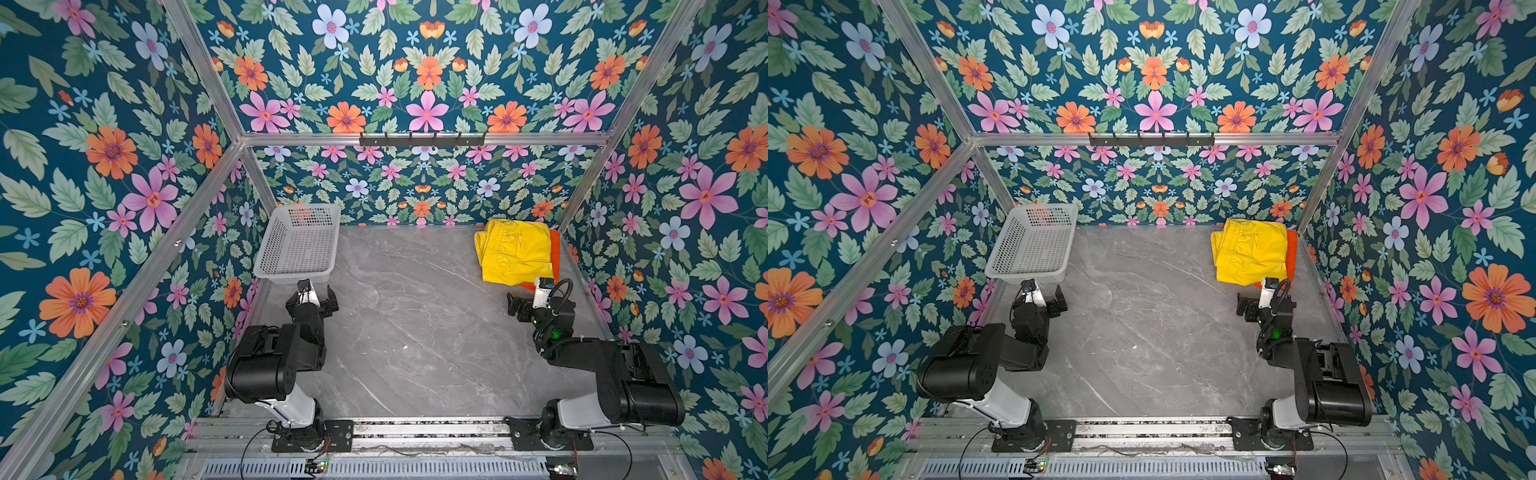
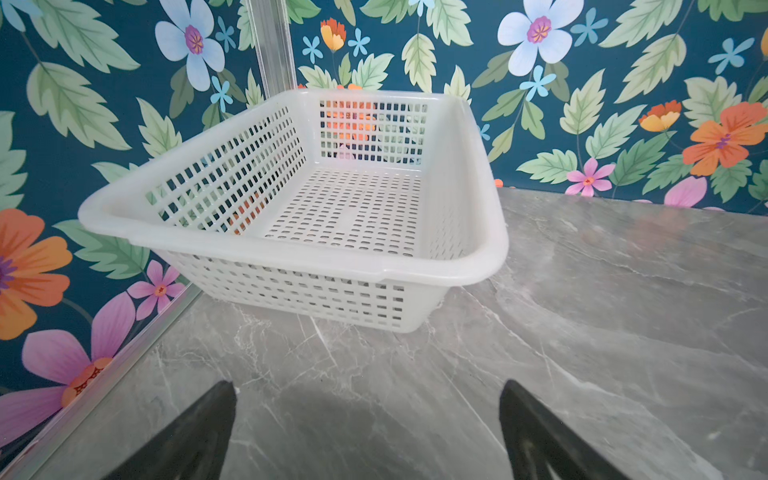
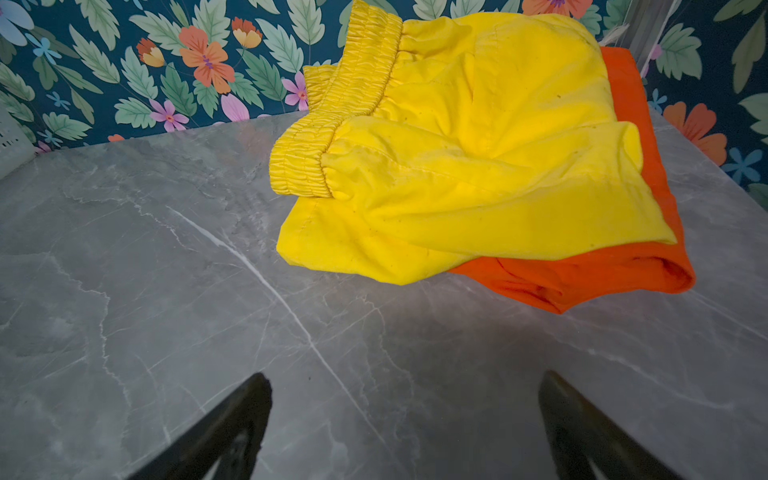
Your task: Fold and stack the shorts
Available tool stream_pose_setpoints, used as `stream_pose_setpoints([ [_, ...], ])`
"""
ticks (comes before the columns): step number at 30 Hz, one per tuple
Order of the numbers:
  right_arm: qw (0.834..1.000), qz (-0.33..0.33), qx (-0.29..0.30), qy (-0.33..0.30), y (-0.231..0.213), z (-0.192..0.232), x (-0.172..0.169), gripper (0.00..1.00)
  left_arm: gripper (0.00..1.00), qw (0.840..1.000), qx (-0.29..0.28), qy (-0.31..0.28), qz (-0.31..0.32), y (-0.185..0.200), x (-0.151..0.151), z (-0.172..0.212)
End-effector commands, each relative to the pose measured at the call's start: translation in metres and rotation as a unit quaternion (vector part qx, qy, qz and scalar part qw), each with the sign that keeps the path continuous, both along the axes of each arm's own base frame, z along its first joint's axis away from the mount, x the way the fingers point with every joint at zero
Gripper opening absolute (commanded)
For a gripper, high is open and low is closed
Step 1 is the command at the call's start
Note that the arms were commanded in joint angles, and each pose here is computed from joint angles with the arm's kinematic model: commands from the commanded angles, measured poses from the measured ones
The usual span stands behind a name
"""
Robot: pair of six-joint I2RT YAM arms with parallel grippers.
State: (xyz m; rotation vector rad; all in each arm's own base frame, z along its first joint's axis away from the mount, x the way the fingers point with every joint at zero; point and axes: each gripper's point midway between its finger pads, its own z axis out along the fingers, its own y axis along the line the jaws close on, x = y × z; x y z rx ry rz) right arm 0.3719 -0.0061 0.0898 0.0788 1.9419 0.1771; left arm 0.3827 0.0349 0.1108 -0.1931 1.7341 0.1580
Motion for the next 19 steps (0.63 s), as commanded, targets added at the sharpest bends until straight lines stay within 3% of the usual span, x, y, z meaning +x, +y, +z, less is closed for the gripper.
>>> stream_pose_setpoints([
  [1,1.0,-0.002,-0.007,-0.014,-0.0014,0.0075,0.0028,0.99,1.0,1.0,-0.001,-0.002,-0.005,-0.0019,0.0008,0.0014],
  [19,1.0,-0.002,-0.006,-0.015,-0.0014,0.0082,0.0031,0.99,1.0,1.0,0.0,0.0,-0.006,-0.0021,0.0013,0.001],
])
